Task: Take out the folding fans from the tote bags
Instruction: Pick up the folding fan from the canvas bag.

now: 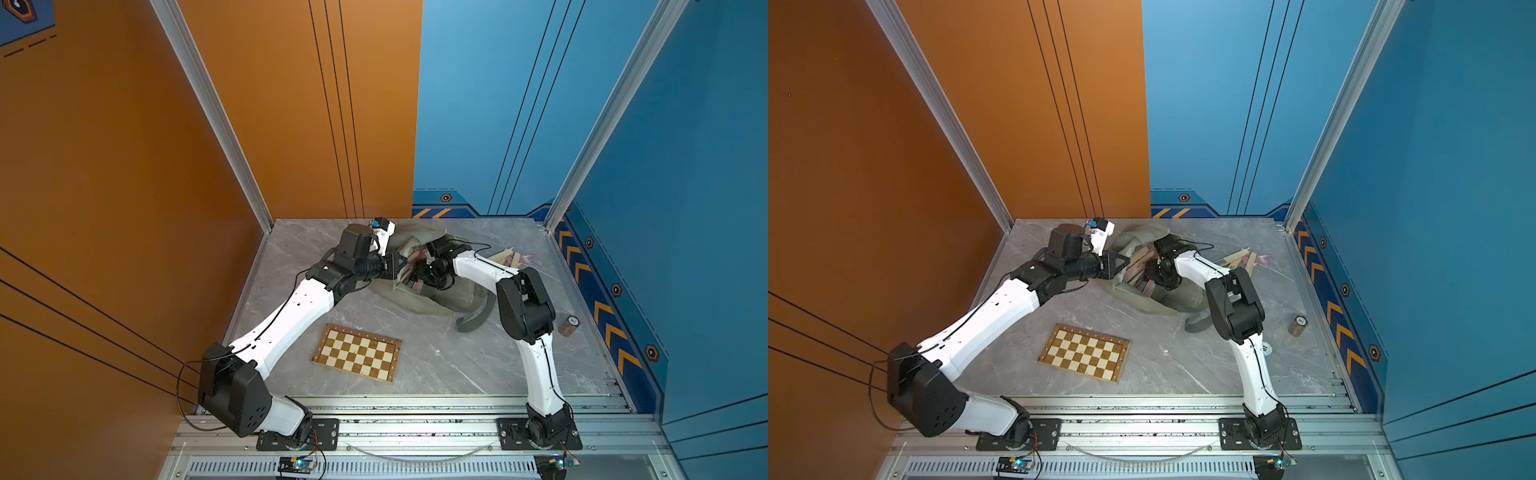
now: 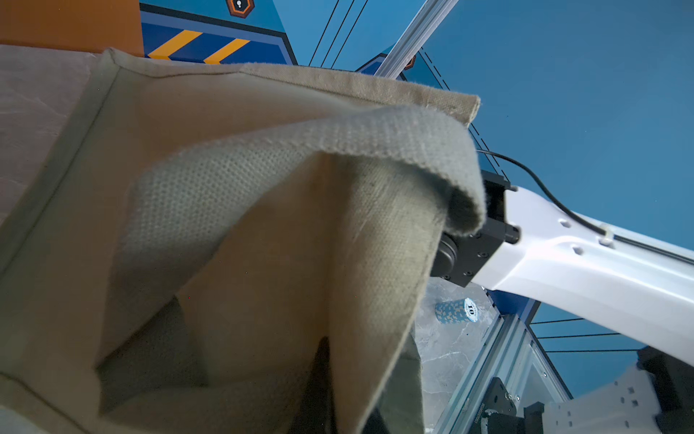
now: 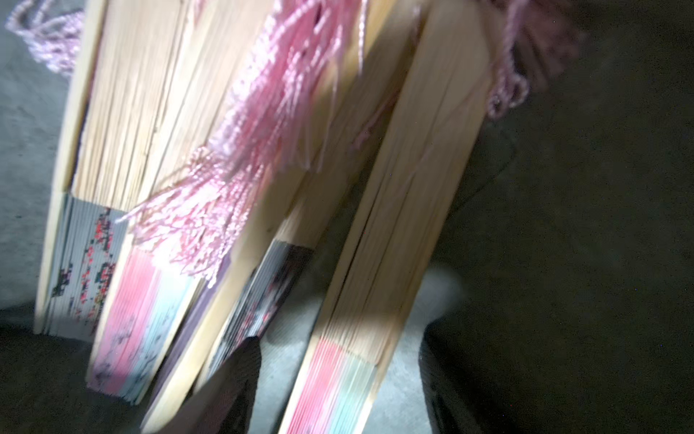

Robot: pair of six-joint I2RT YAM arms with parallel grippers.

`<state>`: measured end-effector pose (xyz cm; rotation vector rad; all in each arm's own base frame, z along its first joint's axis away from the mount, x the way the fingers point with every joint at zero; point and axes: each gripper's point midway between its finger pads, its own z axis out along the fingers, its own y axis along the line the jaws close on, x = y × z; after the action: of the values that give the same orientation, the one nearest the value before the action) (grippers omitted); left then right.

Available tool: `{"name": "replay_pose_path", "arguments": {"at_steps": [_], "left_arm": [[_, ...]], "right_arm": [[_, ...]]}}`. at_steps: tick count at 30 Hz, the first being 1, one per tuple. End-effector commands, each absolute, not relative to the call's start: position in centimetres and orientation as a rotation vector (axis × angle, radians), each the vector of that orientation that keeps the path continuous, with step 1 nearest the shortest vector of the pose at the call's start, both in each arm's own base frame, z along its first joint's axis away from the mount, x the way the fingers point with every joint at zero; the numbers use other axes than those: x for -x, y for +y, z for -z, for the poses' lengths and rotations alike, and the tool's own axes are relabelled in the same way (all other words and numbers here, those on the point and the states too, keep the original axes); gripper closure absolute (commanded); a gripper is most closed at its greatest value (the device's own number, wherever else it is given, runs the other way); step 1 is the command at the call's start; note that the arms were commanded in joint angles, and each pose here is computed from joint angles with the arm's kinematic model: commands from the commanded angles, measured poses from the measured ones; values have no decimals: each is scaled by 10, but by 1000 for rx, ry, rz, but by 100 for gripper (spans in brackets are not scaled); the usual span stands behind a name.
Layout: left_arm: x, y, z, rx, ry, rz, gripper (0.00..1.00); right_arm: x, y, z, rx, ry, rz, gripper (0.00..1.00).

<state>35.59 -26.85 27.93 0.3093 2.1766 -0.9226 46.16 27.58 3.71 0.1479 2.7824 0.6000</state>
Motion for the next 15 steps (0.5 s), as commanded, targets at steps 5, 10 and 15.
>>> {"name": "replay_pose_path", "arguments": {"at_steps": [5,10,15], "left_arm": [[-344,-274,-286,-318,2159,923,100],[-343,-285,-289,-349,2146,874,100],[-341,-299,-286,-379,2138,848,100]], "right_arm": [[-439,239,27,-247,2956,-347,35],[-438,222,42,-321,2996,-317,43],[-436,198,52,-406,3023,-289,54]]}}
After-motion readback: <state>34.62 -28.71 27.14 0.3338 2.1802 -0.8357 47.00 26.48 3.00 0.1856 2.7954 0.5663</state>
